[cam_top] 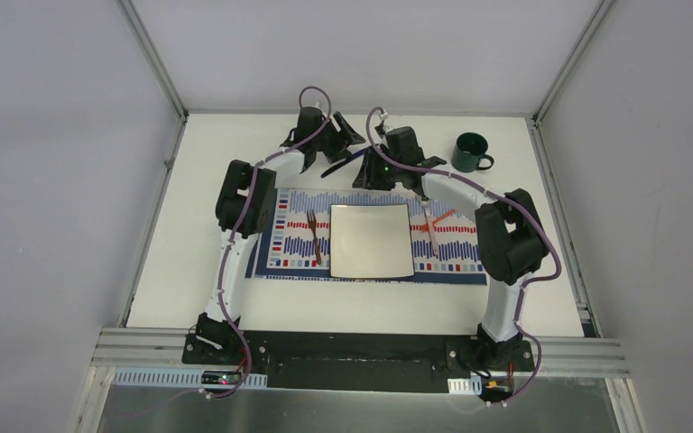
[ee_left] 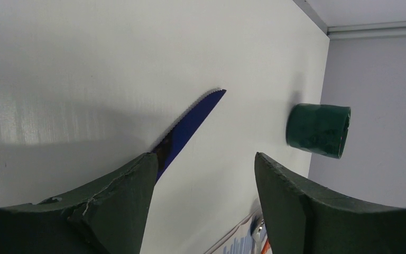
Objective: Set the dinner table for one person
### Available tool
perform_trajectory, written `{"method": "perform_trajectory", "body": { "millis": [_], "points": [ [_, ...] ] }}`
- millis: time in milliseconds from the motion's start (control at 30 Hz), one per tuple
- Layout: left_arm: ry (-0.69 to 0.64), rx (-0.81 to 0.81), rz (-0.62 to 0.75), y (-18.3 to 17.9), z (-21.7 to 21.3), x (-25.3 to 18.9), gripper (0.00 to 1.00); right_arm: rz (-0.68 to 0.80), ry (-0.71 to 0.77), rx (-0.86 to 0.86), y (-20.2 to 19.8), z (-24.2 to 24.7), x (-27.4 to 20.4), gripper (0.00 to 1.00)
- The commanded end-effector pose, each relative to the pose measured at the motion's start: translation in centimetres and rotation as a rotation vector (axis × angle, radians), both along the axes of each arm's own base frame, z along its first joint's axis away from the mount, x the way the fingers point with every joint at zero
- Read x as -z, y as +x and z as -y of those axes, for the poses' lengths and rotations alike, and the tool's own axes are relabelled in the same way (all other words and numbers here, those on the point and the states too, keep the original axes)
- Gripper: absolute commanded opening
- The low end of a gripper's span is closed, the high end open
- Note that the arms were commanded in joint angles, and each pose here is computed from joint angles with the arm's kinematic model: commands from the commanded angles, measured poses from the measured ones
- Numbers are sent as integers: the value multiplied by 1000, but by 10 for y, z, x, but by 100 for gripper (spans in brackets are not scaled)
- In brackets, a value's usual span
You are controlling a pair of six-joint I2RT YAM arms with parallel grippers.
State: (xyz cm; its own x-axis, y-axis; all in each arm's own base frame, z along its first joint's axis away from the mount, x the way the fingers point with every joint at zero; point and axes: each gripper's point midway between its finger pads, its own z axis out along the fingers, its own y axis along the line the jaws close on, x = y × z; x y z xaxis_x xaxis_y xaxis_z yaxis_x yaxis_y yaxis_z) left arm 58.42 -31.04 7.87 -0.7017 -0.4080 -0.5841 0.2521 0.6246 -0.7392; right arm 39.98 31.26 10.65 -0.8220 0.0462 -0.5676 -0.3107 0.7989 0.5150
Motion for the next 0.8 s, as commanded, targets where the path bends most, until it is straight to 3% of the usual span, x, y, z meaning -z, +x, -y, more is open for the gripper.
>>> {"method": "perform_trajectory", "body": {
  "millis": [0,233,467,767],
  "points": [
    [14,22,36,-6,3,-34,71,72,69,-19,-1,-11,-35,41],
    [19,36,99,6,2,-73,72,80,69,-23,-6,-12,-39,41],
    [70,-23,96,23,-39,-80,71,83,45,-14,-11,-4,-37,41],
    [304,-133,-82,17,-96,-25,68,92,1,40,-6,10,-37,41]
  ]
}}
